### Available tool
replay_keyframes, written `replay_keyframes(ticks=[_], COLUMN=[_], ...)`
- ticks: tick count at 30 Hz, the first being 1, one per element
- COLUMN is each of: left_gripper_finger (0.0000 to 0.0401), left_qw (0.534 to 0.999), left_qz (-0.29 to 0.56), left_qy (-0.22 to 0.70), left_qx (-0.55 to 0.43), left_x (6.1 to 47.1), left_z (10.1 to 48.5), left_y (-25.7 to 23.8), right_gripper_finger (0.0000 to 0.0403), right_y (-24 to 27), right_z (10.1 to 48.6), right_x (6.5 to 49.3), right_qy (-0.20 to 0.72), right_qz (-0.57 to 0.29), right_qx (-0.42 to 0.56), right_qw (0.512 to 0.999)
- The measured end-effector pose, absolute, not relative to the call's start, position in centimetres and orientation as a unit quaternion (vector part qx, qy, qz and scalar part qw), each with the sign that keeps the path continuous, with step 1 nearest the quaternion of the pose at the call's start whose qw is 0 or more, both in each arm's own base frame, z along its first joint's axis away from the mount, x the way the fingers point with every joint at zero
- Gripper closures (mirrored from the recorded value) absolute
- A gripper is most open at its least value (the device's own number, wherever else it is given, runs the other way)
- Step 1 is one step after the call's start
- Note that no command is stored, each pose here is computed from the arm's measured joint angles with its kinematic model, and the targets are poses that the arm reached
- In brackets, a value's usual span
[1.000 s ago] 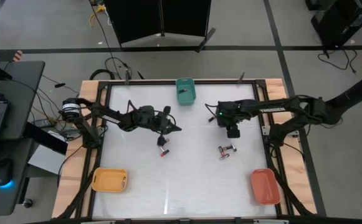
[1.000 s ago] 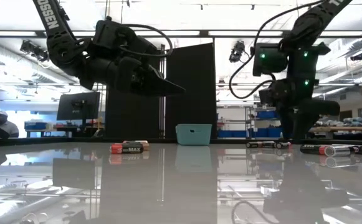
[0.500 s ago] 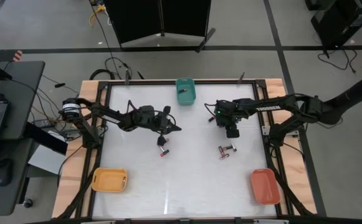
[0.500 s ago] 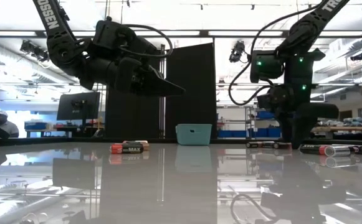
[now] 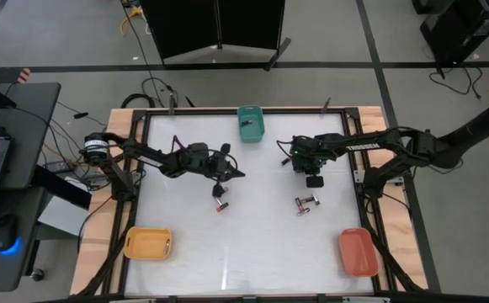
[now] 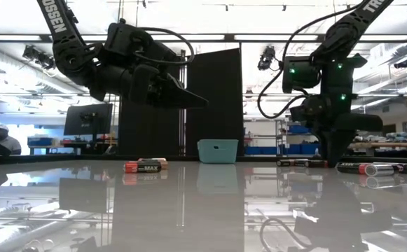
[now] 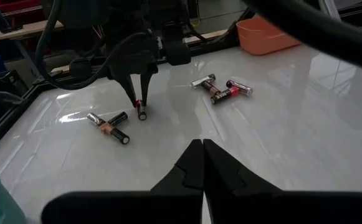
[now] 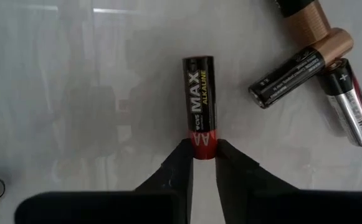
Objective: Sort batteries
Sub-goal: Put the red battery into the orange bin
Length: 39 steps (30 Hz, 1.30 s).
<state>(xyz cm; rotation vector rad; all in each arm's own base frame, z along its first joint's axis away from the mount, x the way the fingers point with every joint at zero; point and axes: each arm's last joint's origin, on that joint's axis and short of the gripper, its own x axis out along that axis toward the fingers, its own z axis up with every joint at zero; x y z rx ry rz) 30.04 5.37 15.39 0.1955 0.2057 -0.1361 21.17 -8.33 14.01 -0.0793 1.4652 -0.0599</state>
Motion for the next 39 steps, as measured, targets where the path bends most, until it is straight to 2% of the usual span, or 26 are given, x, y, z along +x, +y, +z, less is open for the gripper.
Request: replay_keyframes(ticks=[4, 10, 14, 17, 25, 30, 39], left_gripper_finger=[0.0396, 0.0396, 0.0396, 0.0396, 0.0396, 0.0396, 0.0396], left_qw=[0.988, 0.987, 0.987, 0.987, 0.987, 0.987, 0.986], left_qz=[-0.068, -0.069, -0.070, -0.070, -0.070, -0.071, -0.071], left_qy=[0.103, 0.105, 0.108, 0.107, 0.112, 0.116, 0.116], left_qx=[0.097, 0.096, 0.095, 0.095, 0.093, 0.092, 0.092], left_x=[30.0, 30.0, 30.0, 30.0, 30.0, 30.0, 30.0], left_z=[15.4, 15.3, 15.3, 15.3, 15.2, 15.1, 15.1], left_y=[5.4, 5.4, 5.4, 5.4, 5.3, 5.3, 5.3], right_gripper_finger=[0.0340, 0.0277, 0.0254, 0.0250, 0.0250, 0.0252, 0.0253], right_y=[-8.3, -8.0, -7.8, -7.6, -8.1, -7.9, -6.9], right_z=[14.0, 14.0, 14.1, 14.5, 15.7, 15.3, 15.6], right_x=[21.1, 21.0, 21.1, 21.2, 22.9, 23.3, 24.6], right_qy=[0.672, 0.676, 0.680, 0.686, 0.638, 0.639, 0.603], right_qz=[-0.026, -0.049, -0.058, -0.052, -0.054, -0.049, -0.034], right_qx=[-0.027, 0.007, 0.012, 0.022, 0.016, 0.013, -0.042], right_qw=[0.739, 0.736, 0.731, 0.726, 0.768, 0.768, 0.796])
